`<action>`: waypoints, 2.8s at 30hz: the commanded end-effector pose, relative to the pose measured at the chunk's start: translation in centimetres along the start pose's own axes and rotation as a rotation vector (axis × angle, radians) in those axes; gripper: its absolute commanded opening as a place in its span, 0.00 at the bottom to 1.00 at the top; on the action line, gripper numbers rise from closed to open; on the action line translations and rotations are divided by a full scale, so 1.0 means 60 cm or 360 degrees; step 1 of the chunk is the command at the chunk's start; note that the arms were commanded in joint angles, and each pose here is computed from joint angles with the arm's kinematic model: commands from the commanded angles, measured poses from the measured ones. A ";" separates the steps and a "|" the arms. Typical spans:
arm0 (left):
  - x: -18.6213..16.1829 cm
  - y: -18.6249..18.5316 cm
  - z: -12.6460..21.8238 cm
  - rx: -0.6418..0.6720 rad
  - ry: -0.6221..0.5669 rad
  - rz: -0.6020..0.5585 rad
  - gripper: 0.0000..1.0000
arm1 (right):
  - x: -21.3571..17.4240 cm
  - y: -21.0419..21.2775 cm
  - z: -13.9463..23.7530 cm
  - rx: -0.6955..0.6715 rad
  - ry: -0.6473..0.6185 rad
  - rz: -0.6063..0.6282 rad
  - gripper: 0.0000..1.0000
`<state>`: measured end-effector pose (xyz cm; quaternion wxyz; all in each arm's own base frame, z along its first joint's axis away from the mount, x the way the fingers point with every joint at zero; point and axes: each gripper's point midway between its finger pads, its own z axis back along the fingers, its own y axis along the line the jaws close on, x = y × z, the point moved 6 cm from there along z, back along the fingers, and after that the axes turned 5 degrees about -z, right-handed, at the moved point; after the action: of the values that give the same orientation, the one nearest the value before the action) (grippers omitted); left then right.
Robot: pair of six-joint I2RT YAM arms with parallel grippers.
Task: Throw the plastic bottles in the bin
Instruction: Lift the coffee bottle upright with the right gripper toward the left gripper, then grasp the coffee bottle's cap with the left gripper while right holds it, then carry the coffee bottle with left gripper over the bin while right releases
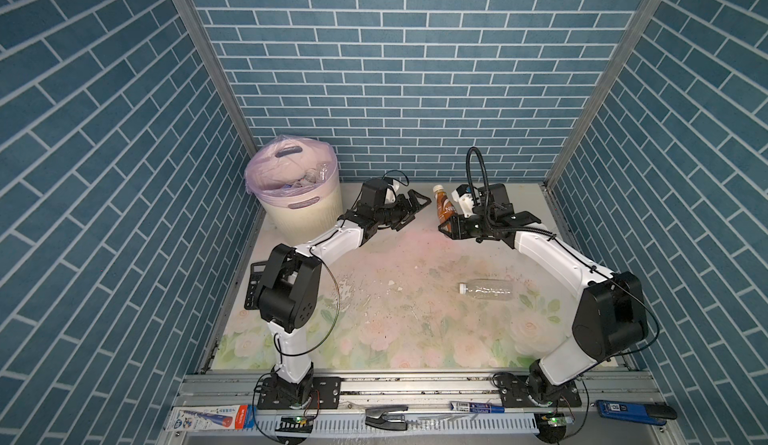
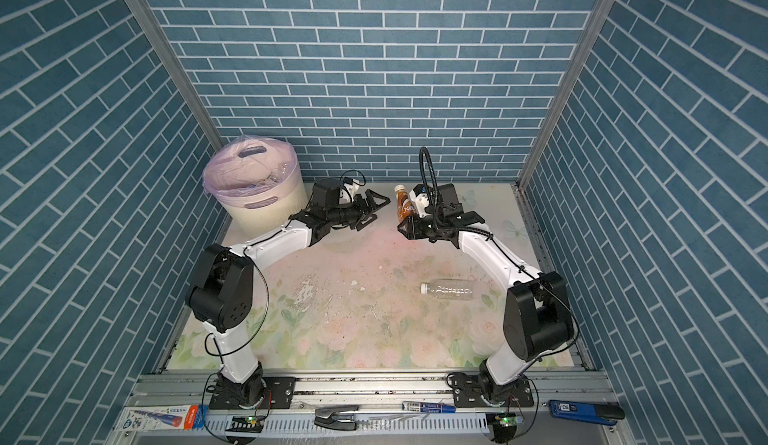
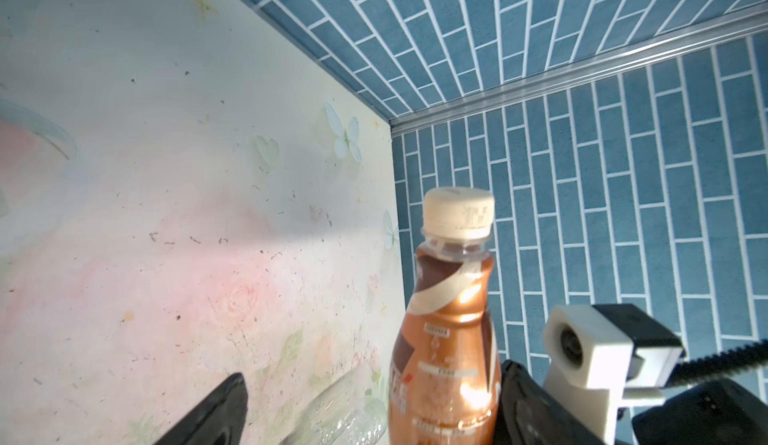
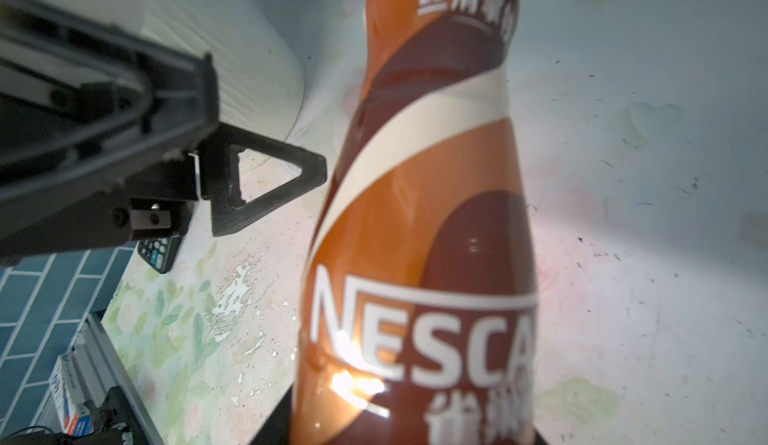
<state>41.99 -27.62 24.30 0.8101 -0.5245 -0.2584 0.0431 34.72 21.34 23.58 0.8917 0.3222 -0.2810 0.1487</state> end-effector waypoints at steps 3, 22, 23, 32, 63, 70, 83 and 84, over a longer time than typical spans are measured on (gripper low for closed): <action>0.026 -0.047 -0.006 -0.0085 -0.0085 -0.0074 0.90 | 0.007 0.034 0.019 0.0147 -0.0066 0.0130 0.43; 0.033 -0.052 -0.055 0.0093 -0.0108 -0.0170 0.54 | -0.002 0.062 0.029 0.0321 -0.0089 0.0174 0.43; 0.033 -0.053 -0.056 0.0102 -0.0114 -0.0180 0.52 | -0.003 0.062 0.027 0.0330 -0.0088 0.0169 0.43; 0.037 -0.061 -0.070 0.0099 -0.0118 -0.0194 0.33 | -0.002 0.064 0.031 0.0344 -0.0109 0.0160 0.47; 0.188 -0.171 0.215 0.0616 -0.0688 -0.0912 0.25 | 0.102 0.130 0.103 0.0304 -0.0590 0.0335 0.99; 0.243 -0.208 0.331 0.0761 -0.0943 -0.1060 0.25 | 0.149 0.222 0.096 0.0477 -0.0627 0.0551 0.99; 0.304 -0.344 0.584 0.1142 -0.1610 -0.1433 0.25 | 0.166 0.324 0.069 0.0687 -0.0582 0.0721 0.99; 0.305 -0.351 0.593 0.1152 -0.1642 -0.1452 0.25 | 0.165 0.325 0.067 0.0689 -0.0575 0.0722 0.99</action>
<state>39.18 -2.54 58.09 0.6754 -0.0294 -0.7364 0.0282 32.60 33.54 40.55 0.7008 0.4538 -0.4523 0.3137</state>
